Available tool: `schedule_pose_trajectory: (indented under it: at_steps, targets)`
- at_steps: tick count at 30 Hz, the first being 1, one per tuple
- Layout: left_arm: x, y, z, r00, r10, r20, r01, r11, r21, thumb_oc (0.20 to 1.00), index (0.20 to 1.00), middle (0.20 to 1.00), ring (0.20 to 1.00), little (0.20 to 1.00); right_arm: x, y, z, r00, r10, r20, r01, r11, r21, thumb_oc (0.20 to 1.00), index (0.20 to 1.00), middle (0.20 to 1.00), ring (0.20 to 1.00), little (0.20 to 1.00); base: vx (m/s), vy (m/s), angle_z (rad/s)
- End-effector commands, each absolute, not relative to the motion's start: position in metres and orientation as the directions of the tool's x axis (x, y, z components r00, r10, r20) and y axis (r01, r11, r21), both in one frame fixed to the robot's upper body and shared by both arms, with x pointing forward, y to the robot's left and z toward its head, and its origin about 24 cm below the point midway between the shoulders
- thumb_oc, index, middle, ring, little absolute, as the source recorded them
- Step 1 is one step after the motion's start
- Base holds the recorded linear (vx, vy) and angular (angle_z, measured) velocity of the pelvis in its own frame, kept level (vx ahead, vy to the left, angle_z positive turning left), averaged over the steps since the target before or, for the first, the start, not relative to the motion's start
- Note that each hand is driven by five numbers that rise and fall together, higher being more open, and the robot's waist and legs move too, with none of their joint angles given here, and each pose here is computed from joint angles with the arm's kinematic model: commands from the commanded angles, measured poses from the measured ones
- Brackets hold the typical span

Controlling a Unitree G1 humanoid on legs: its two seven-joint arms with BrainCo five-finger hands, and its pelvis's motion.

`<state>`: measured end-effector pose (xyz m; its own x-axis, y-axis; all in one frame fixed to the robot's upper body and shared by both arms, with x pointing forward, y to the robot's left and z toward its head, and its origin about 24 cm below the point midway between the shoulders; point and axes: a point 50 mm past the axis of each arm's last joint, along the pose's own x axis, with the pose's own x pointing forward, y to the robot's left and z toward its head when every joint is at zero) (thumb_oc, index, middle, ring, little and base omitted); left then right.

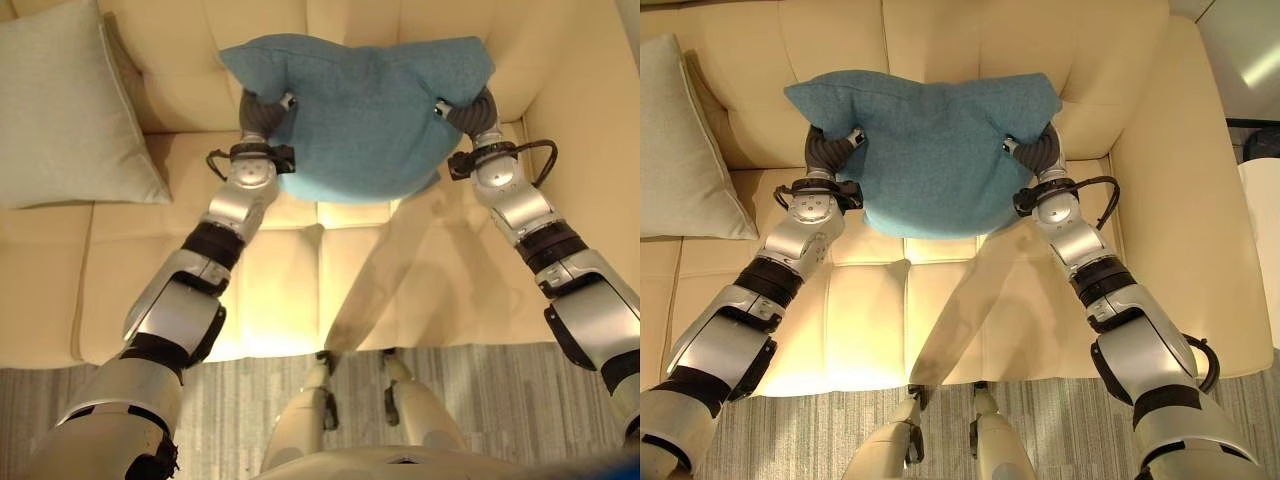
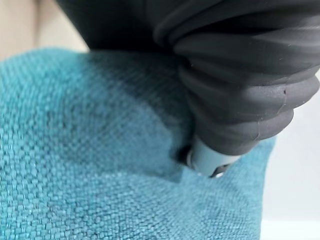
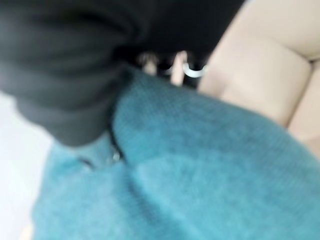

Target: Pick up all the scattered cushions and arrange them neatly on the sofa.

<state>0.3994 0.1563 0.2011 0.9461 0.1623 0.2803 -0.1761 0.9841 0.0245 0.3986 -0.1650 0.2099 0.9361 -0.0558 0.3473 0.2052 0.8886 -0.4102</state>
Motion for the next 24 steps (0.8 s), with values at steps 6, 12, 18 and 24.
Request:
schedule_pose_trajectory:
  at_steps: [6,12,18,24]
  targets:
    - [0.408,0.134,0.265,0.881,0.106,0.461,-0.148,0.987,0.056,0.36,0.36,0.36,0.36,0.36,0.407,-0.161,0.276,0.859,-0.048,0.51,0.295,0.86,-0.416,0.304,0.304,0.304,0.304,0.304,0.0,-0.003,-0.01]
    - [0.411,0.141,0.275,0.868,0.142,0.477,-0.217,0.97,0.106,1.0,1.0,1.0,1.0,1.0,0.414,-0.181,0.28,0.855,-0.122,0.504,0.422,0.727,-0.541,1.0,1.0,1.0,1.0,1.0,-0.02,-0.011,0.05]
    - [0.412,0.172,0.287,0.827,0.239,0.508,-0.37,0.913,0.173,1.0,1.0,1.0,1.0,1.0,0.412,-0.205,0.29,0.8,-0.225,0.556,0.566,0.59,-0.576,1.0,1.0,1.0,1.0,1.0,0.0,0.002,0.01]
    - [0.404,0.226,0.296,0.779,0.353,0.518,-0.495,0.854,0.162,1.0,1.0,1.0,1.0,1.0,0.398,-0.253,0.302,0.737,-0.349,0.579,0.661,0.55,-0.51,1.0,1.0,1.0,1.0,1.0,0.03,0.012,0.05]
